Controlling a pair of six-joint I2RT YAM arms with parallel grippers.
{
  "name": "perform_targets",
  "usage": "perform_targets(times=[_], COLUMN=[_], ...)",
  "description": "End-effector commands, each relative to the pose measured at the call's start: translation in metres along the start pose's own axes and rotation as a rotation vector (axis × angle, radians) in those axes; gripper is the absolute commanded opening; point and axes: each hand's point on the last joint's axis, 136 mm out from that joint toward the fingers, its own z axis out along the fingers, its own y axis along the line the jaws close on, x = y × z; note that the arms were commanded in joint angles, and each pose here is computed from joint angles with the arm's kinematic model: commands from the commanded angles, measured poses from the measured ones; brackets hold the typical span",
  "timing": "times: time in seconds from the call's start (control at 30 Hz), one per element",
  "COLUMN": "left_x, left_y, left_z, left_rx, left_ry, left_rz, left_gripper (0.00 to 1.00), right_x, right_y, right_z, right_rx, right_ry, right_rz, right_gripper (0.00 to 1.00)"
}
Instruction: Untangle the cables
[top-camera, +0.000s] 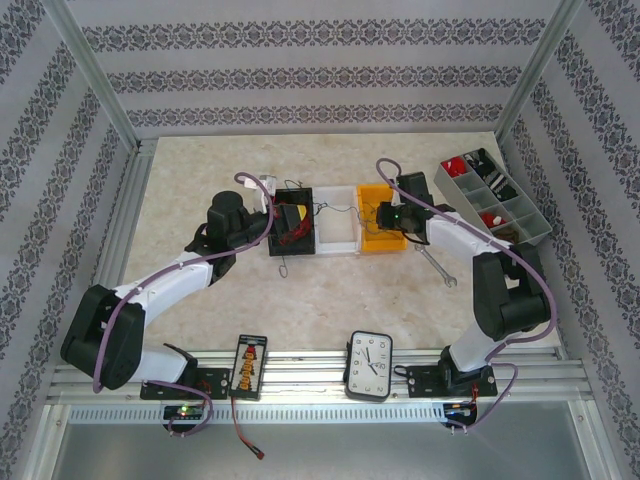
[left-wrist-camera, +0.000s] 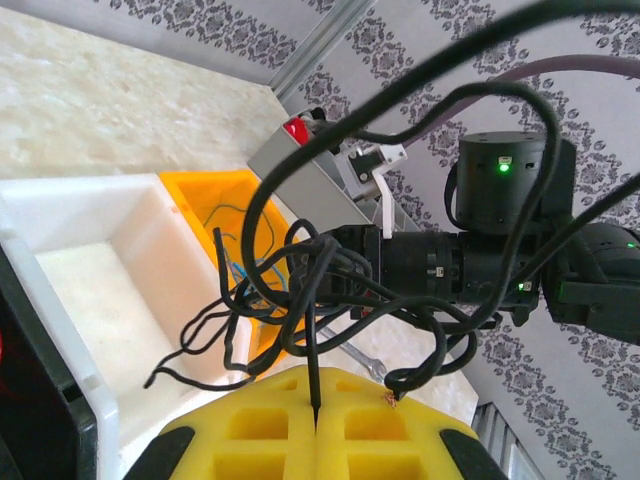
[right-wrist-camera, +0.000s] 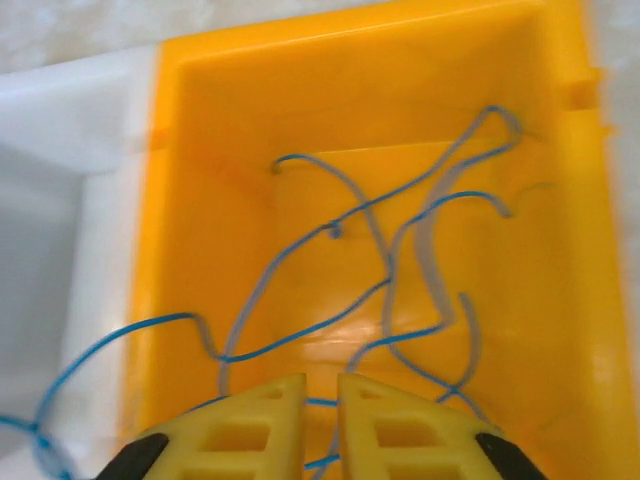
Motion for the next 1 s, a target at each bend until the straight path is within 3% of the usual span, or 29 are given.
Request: perform_targets(times=[0.0,0.2,0.67,0.97], left_x=[-0.004,-0.006,-0.002,0.000], left_y=[-0.003,-0.001,0.002,0.002], left_z=[0.003,0.005,0.008,0.011], left_rx=[0.022,0.019,0.017,0.027], left_ry=[0.011,0.009,0.021,0.021], left_rz=[0.011,0.021,0.029,0.024], left_gripper=[0.00,0.00,0.00,0.00], right_x=[-0.012,-0.022,-0.022,-0.025], right_y=[0.054,0.085,0.098,0.121], right_z=[-0.016,-0.030,-0.041,-0.023], right_rx=[-0.166,-0.302,-0.474,-0.565], right_ry=[-0.017,-0.010,-0.029,-0.022], right_rz=[-0.108,0.044,0.616,0.776], right_gripper=[0.37,0.50,0.54,0.54])
